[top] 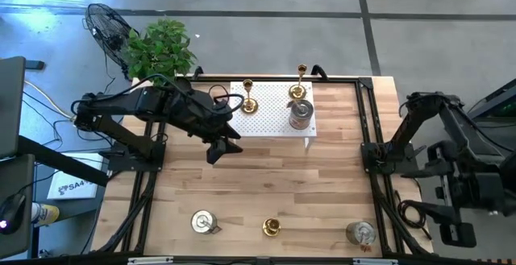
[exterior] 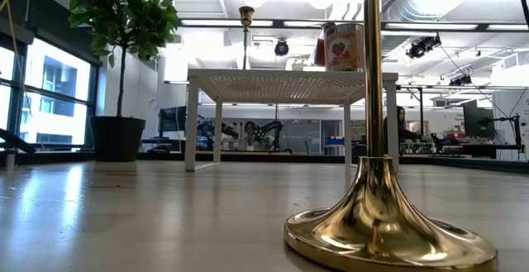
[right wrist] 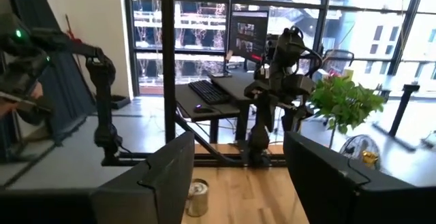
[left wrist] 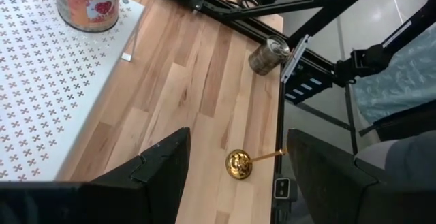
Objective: Pick & Place candle stick holders
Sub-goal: Align the right silver scented candle with the other silver scented candle on the shelf
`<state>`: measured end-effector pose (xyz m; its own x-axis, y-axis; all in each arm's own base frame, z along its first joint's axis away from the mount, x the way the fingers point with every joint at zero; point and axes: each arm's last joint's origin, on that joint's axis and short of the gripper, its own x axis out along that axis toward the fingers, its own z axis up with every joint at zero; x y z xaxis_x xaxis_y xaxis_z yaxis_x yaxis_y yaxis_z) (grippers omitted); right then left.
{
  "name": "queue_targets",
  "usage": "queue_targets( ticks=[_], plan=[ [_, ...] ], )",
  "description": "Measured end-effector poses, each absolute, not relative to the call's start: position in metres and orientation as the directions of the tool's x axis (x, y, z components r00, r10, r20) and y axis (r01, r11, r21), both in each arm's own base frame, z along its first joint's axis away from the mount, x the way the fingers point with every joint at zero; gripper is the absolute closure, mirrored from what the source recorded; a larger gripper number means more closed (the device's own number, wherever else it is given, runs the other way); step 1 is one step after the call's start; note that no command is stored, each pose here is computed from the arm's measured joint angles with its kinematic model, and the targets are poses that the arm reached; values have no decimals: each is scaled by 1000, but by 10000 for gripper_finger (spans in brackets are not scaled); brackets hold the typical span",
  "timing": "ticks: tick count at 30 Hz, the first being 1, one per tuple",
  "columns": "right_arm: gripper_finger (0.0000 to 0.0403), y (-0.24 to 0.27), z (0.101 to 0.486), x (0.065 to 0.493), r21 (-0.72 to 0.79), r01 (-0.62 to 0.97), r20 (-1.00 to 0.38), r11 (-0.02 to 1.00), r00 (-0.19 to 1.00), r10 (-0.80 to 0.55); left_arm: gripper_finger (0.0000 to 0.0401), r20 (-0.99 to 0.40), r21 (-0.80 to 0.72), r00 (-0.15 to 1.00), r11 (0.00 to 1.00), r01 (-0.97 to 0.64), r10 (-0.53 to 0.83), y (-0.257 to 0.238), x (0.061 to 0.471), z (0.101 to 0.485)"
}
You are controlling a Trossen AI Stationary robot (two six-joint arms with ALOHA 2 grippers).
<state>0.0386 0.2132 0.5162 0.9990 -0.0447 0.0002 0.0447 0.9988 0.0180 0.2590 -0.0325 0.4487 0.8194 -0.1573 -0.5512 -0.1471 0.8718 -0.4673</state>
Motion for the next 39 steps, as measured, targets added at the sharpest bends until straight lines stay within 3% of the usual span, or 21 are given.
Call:
queue_targets(
  ticks=[23, 39],
  plan=[
    [100, 210, 515, 55, 43, 122, 0, 992, 993, -122, 160, -557, -466, 816, 872, -151, -157, -32, 259, 448],
    [88, 210, 513, 61, 41, 144, 3, 989, 990, -144, 160, -557, -464, 816, 872, -152, -154, -32, 258, 448]
  ],
)
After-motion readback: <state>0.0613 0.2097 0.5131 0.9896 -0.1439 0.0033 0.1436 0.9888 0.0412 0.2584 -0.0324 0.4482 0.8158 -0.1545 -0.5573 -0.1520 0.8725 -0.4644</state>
